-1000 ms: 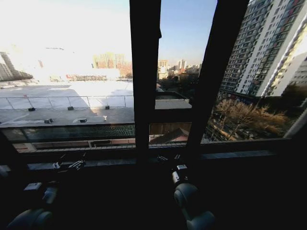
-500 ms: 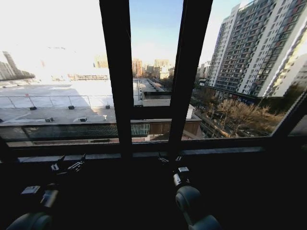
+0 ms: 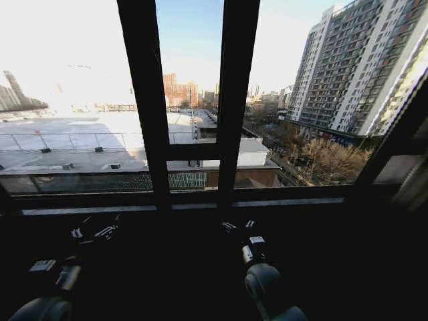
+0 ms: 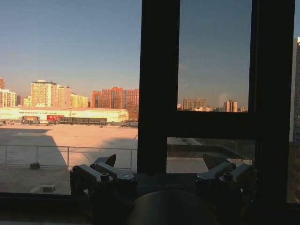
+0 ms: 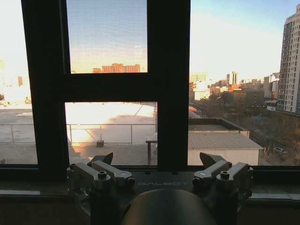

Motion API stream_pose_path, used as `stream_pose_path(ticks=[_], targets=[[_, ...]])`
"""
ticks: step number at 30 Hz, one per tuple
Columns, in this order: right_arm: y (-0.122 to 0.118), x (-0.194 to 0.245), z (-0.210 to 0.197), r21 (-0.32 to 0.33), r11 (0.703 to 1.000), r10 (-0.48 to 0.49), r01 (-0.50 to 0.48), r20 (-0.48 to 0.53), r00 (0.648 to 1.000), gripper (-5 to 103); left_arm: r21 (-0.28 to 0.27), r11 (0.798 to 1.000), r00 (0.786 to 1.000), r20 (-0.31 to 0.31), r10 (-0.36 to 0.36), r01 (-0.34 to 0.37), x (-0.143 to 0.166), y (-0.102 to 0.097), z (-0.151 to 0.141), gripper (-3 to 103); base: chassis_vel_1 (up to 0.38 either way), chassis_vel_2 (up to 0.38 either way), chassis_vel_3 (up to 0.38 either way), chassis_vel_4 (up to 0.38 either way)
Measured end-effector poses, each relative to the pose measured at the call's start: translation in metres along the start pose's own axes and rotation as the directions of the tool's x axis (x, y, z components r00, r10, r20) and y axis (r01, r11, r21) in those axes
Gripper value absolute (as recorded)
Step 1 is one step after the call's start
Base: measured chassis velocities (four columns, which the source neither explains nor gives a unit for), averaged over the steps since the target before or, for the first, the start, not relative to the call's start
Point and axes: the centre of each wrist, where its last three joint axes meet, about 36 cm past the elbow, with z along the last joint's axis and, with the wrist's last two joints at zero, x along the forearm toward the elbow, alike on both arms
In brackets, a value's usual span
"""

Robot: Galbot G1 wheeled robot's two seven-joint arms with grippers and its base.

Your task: Open the curtains by pulling them apart, changing their state from closed to fully open.

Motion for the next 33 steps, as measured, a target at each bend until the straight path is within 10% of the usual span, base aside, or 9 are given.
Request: stream_pose_path(ticks=[33], targets=[[0.0018,0.007,0.0026,0.011,1.0,0.013,-0.013,0.007,1.0,100,0.042,0.999,0.999,0.02,0.029,-0.03,0.0035,-0.003,0.0062,100,0.013,-0.249,-0.01,0.25]])
